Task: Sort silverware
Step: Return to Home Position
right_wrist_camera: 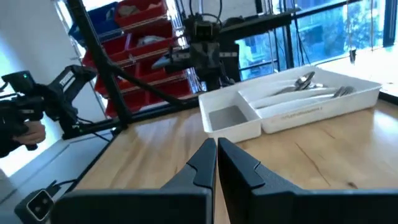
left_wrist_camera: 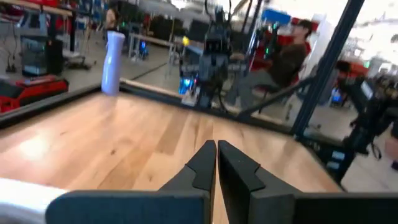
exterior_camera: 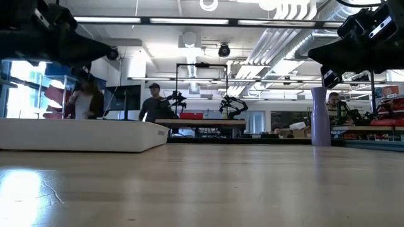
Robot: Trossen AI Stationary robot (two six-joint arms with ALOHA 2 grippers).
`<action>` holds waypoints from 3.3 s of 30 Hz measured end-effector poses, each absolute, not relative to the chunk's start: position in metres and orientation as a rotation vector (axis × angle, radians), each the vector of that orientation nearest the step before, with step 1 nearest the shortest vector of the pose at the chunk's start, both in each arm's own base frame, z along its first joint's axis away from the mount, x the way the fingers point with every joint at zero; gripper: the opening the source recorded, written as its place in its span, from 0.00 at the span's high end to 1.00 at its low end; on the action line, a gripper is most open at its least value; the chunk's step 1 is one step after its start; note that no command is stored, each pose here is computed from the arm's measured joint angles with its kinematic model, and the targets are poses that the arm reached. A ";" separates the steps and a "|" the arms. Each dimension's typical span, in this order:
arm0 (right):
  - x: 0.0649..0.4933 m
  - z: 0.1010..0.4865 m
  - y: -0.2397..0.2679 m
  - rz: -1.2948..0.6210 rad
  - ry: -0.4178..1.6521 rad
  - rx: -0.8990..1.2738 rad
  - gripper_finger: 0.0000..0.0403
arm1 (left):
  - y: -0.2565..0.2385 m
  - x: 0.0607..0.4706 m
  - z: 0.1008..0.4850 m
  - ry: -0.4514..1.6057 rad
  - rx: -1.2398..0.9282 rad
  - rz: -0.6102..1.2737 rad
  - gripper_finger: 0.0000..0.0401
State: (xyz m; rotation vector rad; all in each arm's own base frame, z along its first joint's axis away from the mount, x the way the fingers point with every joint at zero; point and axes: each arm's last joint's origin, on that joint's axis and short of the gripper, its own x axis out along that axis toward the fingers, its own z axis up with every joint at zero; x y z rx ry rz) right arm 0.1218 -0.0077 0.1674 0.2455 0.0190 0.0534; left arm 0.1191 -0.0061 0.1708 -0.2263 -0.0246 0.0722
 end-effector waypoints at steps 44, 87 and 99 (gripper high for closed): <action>0.097 0.172 -0.002 0.071 -0.058 0.265 1.00 | -0.004 0.096 0.181 -0.154 -0.260 0.055 1.00; 0.097 0.169 -0.002 0.066 -0.026 0.266 1.00 | 0.000 0.096 0.178 -0.128 -0.120 0.131 1.00; 0.097 0.169 -0.002 0.066 -0.025 0.268 1.00 | 0.001 0.097 0.171 -0.035 0.076 0.182 1.00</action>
